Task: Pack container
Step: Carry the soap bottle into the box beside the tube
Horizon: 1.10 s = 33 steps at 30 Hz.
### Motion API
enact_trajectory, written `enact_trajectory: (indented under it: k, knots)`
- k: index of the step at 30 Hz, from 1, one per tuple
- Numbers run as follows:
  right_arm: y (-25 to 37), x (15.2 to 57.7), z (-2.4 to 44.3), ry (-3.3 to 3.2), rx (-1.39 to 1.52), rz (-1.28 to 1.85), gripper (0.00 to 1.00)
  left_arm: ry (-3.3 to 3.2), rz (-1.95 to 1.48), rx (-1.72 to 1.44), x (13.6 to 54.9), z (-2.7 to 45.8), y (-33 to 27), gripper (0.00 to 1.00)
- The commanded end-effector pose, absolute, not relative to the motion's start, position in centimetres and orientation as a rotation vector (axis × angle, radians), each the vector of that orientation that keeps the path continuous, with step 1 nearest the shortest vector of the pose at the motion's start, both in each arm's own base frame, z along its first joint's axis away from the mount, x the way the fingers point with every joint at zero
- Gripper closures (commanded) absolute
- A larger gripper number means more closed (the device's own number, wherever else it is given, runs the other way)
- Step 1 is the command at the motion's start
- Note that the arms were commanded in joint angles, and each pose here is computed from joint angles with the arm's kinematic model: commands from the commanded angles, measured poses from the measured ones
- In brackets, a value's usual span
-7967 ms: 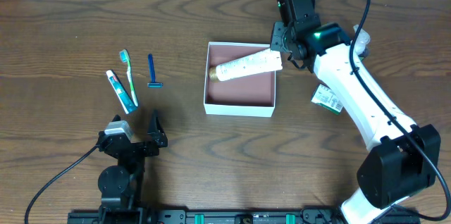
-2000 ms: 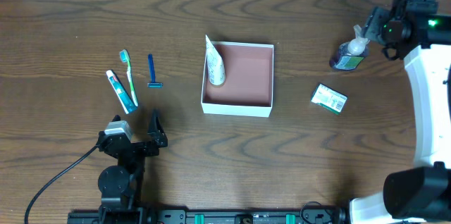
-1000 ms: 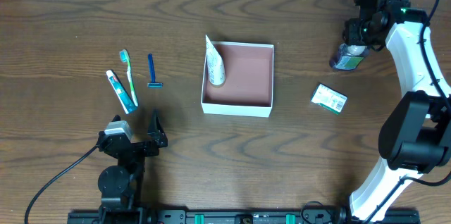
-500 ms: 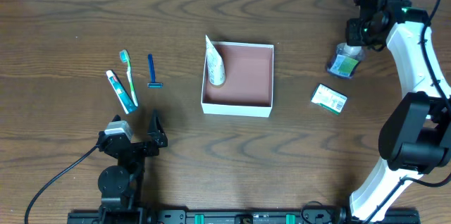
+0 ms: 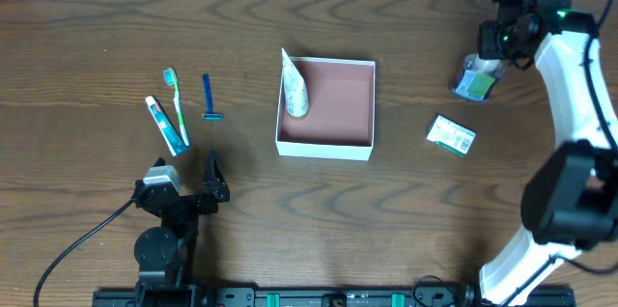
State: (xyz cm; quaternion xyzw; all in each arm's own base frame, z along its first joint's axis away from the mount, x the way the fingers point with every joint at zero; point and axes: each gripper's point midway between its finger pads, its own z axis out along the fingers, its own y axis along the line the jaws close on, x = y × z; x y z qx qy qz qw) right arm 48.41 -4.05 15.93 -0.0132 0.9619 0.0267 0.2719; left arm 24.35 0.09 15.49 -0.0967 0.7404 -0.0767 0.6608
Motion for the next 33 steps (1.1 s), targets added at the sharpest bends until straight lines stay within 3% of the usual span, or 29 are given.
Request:
enact_trajectory:
  k: [1,7,15,24,33]
  knots:
    - [-1.2,47.5,24.7,2.389,-0.106,0.083,0.90,1.722,-0.151,-0.219,24.4,13.5,0.3,0.02]
    - [6.1,45.0,31.7,2.198,-0.318,0.189,0.90,1.722,-0.151,-0.219,24.4,13.5,0.3,0.02]
    - [16.8,43.5,34.0,2.065,-0.527,0.329,0.90,1.722,-0.151,-0.219,24.4,13.5,0.3,0.02]
    - [23.8,45.6,29.8,2.077,-0.584,0.411,0.91,1.722,-0.151,-0.219,24.4,13.5,0.3,0.02]
    - [26.6,46.3,24.2,2.184,-0.613,0.447,0.96,1.722,-0.151,-0.219,24.4,13.5,0.3,0.02]
